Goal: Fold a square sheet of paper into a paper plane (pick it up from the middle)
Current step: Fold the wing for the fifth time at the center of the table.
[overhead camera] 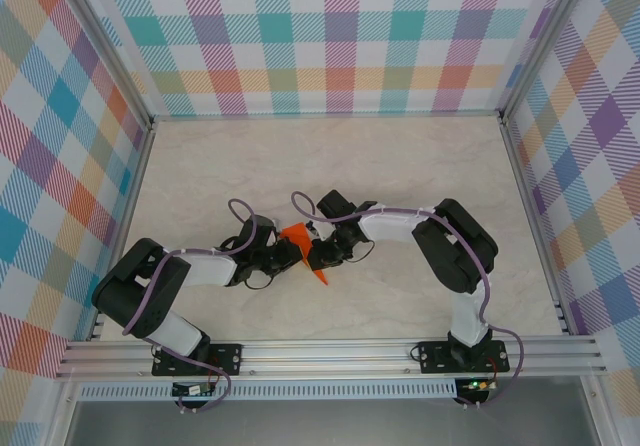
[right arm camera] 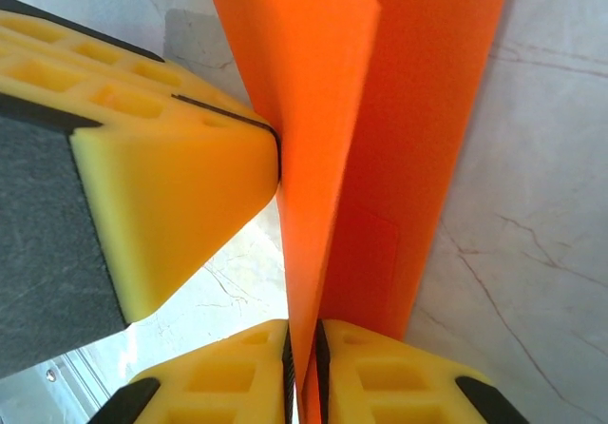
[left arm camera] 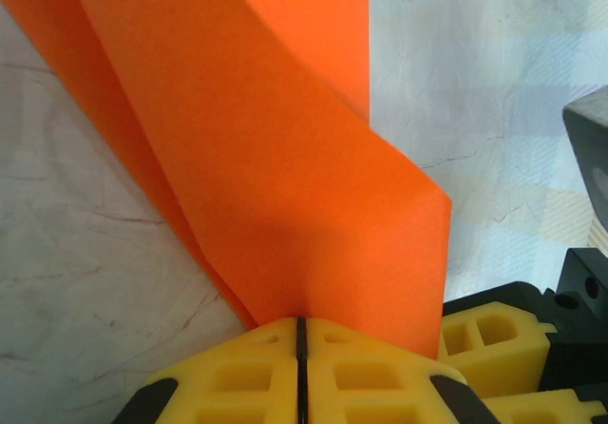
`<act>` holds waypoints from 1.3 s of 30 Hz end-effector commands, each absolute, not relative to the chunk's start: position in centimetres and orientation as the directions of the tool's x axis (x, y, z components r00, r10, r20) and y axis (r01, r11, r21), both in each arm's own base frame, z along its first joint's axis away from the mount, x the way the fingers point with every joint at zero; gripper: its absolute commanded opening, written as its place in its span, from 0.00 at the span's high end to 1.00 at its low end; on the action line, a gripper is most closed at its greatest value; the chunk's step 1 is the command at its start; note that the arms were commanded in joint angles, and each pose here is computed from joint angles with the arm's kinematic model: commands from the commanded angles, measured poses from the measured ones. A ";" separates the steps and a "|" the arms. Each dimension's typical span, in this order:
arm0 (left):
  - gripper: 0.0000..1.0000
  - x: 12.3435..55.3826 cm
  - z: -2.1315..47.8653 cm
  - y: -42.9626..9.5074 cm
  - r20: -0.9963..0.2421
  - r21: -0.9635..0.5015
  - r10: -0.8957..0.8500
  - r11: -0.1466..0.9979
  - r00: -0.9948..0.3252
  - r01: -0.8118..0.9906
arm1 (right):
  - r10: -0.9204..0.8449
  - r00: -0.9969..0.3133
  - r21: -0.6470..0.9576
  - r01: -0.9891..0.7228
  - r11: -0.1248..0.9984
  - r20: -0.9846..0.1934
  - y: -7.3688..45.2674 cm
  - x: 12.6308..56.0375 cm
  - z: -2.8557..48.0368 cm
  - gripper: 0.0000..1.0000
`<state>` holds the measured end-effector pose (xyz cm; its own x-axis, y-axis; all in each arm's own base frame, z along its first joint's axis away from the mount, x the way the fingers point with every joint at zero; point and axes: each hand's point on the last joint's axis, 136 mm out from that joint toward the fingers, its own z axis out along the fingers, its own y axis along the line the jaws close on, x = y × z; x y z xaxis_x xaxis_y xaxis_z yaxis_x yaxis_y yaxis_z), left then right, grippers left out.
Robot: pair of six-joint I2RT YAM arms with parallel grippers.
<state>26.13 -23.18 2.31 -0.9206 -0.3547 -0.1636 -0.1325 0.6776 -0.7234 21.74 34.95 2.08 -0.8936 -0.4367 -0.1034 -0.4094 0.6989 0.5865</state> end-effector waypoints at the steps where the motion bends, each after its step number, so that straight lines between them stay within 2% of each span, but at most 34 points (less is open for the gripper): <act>1: 0.92 26.5 2.7 -23.9 -0.191 -0.728 -0.331 0.679 -0.924 -0.093 | -0.427 -0.901 0.604 -0.381 0.699 -0.075 34.3 20.8 3.2 0.83; 14: 0.92 26.3 2.4 -23.6 -0.188 -0.719 -0.331 0.688 -0.925 -0.099 | -0.401 -0.916 0.600 -0.335 0.727 -0.026 32.6 19.1 3.5 0.81; 20: 0.92 26.3 2.5 -23.6 -0.190 -0.721 -0.332 0.686 -0.924 -0.099 | -0.407 -0.913 0.603 -0.324 0.728 0.001 32.5 18.7 2.6 0.90; 26: 0.92 26.4 2.7 -23.6 -0.192 -0.723 -0.332 0.684 -0.924 -0.096 | -0.422 -0.906 0.609 -0.316 0.727 0.033 32.6 18.4 1.2 0.95; 39: 0.92 26.4 4.1 -24.1 -0.211 -0.754 -0.324 0.654 -0.922 -0.058 | -0.425 -0.904 0.589 -0.315 0.744 0.053 32.3 18.3 -0.2 0.95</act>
